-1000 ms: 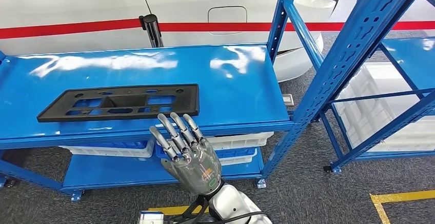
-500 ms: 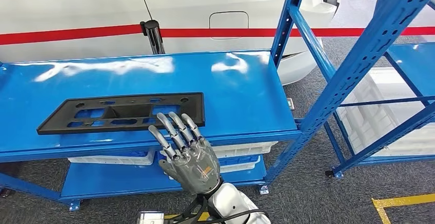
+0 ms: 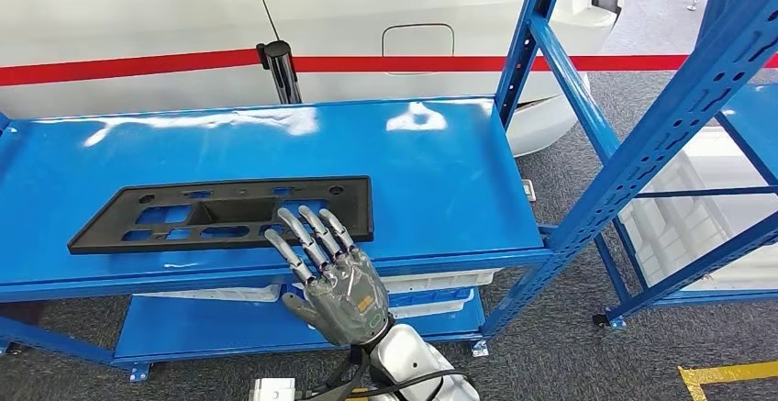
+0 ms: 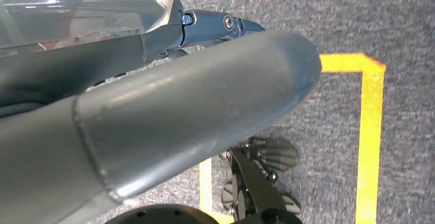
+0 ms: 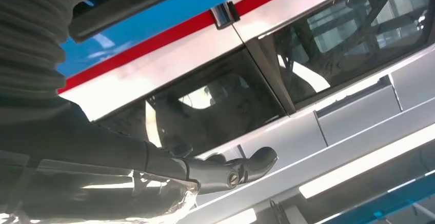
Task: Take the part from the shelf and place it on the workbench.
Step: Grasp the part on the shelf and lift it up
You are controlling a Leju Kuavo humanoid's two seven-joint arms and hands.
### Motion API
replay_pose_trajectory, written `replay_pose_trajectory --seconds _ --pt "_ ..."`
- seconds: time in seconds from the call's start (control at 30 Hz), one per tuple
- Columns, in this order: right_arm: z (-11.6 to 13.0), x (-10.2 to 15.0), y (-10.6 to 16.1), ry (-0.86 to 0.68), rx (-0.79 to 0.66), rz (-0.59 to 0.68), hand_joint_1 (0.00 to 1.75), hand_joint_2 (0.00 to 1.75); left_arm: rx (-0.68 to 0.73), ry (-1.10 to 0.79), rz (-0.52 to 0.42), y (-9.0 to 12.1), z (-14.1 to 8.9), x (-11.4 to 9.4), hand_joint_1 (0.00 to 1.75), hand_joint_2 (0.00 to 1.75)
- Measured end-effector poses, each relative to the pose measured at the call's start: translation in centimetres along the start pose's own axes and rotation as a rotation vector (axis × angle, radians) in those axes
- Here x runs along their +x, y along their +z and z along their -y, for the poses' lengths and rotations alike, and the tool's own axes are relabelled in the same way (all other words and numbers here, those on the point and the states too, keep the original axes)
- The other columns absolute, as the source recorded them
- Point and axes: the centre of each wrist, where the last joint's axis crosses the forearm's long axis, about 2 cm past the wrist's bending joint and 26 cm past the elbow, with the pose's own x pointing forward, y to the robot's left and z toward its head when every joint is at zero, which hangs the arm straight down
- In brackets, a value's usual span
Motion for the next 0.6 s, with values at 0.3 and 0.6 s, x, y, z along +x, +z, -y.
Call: replay_pose_trajectory --seconds 0.3,0.6 --pt "-3.8 0.6 -3.1 -0.059 0.186 0.001 0.00 1.75 -0.001 -0.009 0.008 0.0 0.1 0.1 0.00 0.00" --pt "-5.5 2.5 -4.9 -0.052 0.337 0.054 0.00 1.75 0.030 0.019 -0.008 0.1 0.5 0.1 0.00 0.00"
